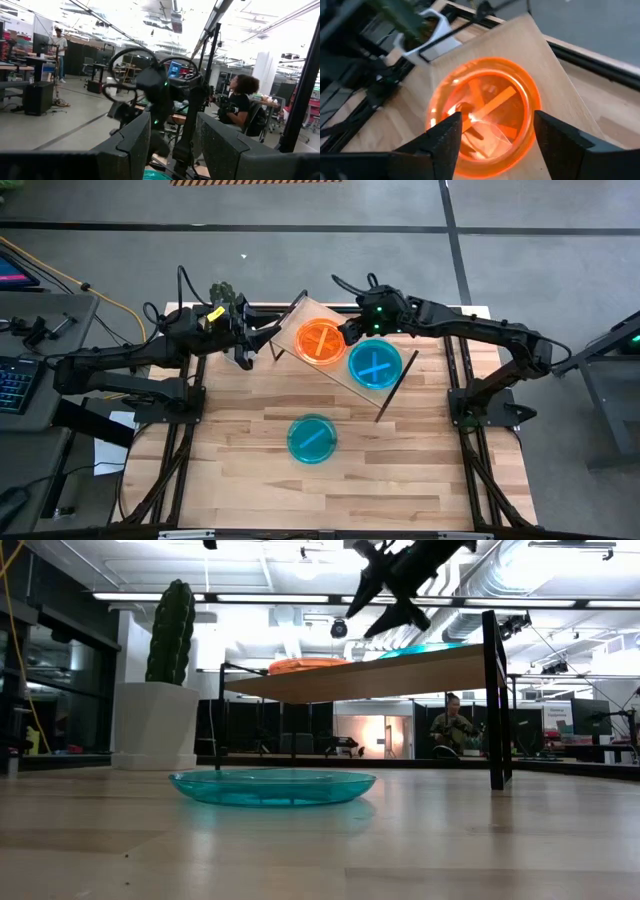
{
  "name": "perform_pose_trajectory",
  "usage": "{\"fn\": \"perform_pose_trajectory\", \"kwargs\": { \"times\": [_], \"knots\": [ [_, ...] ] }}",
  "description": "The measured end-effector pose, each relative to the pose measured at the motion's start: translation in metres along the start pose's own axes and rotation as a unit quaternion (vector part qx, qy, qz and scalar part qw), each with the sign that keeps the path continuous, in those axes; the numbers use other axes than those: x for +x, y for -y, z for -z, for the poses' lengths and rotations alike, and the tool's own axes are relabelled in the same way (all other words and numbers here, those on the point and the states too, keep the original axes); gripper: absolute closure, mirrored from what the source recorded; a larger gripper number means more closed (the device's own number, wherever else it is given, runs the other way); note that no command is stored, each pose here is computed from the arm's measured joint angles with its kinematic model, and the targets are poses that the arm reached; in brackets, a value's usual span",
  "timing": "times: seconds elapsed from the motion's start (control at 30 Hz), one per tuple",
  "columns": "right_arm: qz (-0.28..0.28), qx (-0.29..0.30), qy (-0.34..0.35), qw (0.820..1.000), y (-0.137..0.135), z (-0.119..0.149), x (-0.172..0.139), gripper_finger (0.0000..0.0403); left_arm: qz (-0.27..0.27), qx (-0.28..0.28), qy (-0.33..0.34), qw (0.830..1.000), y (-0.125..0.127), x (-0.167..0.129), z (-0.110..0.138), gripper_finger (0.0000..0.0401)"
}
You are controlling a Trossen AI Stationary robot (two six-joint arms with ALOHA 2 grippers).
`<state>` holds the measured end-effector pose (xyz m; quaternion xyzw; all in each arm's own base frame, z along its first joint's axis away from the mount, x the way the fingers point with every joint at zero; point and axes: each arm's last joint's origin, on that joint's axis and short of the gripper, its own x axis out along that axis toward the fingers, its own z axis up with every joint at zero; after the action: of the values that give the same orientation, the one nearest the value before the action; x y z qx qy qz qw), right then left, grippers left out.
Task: Place and stack plates onto a shelf
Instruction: Stack the blue plate on top of the other blue plates on the shelf
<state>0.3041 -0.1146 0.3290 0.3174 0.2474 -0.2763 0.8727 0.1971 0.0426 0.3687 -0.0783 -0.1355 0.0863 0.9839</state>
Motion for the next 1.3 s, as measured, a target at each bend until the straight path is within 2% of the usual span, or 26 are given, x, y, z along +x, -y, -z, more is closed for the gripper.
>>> {"fn": "perform_pose_trajectory", "kwargs": {
  "times": [0.13, 0.37, 0.73, 0.83, 1.0, 1.17, 1.3],
  "knots": [
    [-0.010, -0.043, 0.000, 0.999, 0.000, -0.001, -0.024, 0.0169, -0.002, 0.000, -0.001, 1.000, 0.000, 0.000, 0.000, 0.0249],
    [0.005, -0.110, -0.036, 0.993, 0.003, 0.013, -0.072, 0.0169, -0.007, -0.001, -0.034, 0.999, -0.001, 0.000, 0.007, 0.0249],
    [-0.041, -0.187, -0.015, 0.981, -0.016, 0.036, -0.124, 0.0169, -0.008, -0.022, -0.034, 0.999, -0.001, 0.000, 0.007, 0.0249],
    [-0.071, -0.174, 0.006, 0.982, -0.013, 0.052, -0.124, 0.0169, -0.008, -0.023, -0.036, 0.999, -0.001, 0.000, 0.007, 0.0249],
    [-0.129, -0.107, 0.046, 0.985, 0.008, 0.092, -0.115, 0.0169, -0.008, -0.023, -0.036, 0.999, -0.001, 0.000, 0.007, 0.0249],
    [-0.227, -0.051, 0.145, 0.962, 0.016, 0.104, -0.121, 0.0169, -0.010, -0.023, -0.041, 0.999, -0.002, 0.000, 0.008, 0.0249],
    [-0.255, -0.065, 0.206, 0.943, 0.018, 0.102, -0.128, 0.0169, -0.010, -0.023, -0.043, 0.999, -0.002, 0.000, 0.009, 0.0249]
  ]
}}
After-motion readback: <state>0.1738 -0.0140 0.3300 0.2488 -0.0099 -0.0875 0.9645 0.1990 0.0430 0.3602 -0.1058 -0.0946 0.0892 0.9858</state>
